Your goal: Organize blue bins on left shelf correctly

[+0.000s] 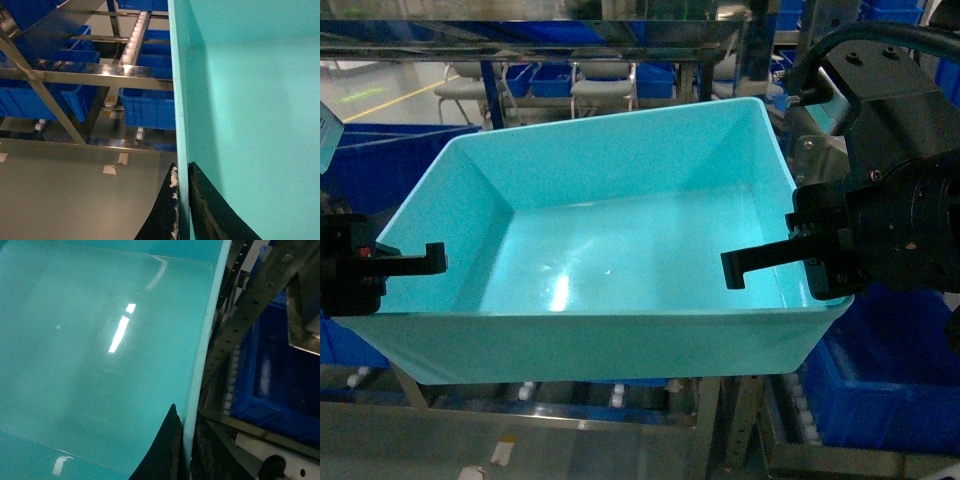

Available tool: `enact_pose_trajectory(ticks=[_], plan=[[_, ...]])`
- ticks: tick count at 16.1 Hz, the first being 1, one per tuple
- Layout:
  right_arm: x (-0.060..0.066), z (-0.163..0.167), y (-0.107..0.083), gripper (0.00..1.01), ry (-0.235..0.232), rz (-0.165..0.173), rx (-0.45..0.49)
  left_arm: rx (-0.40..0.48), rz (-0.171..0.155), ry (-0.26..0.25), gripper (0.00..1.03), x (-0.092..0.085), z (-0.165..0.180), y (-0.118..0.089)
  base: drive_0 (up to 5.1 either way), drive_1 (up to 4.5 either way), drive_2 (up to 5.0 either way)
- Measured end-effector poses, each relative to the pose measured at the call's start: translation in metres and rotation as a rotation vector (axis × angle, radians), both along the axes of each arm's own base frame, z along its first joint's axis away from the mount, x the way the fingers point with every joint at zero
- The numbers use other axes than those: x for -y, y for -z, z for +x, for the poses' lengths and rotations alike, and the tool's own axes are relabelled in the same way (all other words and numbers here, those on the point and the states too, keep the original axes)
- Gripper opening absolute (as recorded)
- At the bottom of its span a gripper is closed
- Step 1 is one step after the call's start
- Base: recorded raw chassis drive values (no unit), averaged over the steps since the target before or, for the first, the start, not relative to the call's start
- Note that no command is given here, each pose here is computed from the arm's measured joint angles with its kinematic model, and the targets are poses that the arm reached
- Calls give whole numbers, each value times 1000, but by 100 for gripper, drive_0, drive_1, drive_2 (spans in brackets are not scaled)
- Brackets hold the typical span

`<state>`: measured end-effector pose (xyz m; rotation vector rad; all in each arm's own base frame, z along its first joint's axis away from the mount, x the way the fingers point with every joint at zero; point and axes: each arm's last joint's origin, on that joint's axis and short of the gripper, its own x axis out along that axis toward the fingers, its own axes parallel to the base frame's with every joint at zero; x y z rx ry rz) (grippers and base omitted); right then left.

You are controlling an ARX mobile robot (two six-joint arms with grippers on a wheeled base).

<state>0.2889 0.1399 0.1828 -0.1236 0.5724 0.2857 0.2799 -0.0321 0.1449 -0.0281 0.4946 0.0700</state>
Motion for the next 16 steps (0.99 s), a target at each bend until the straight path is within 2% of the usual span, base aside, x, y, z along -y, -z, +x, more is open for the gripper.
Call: enact_pose_trajectory(ticks=[14,16], plan=[[0,0,0,3,-1,1,1,2,0,0,2,0,0,0,-457,401,51],[-2,-1,0,3,-6,2,4,0,0,-5,2,-1,0,0,0,0,0]])
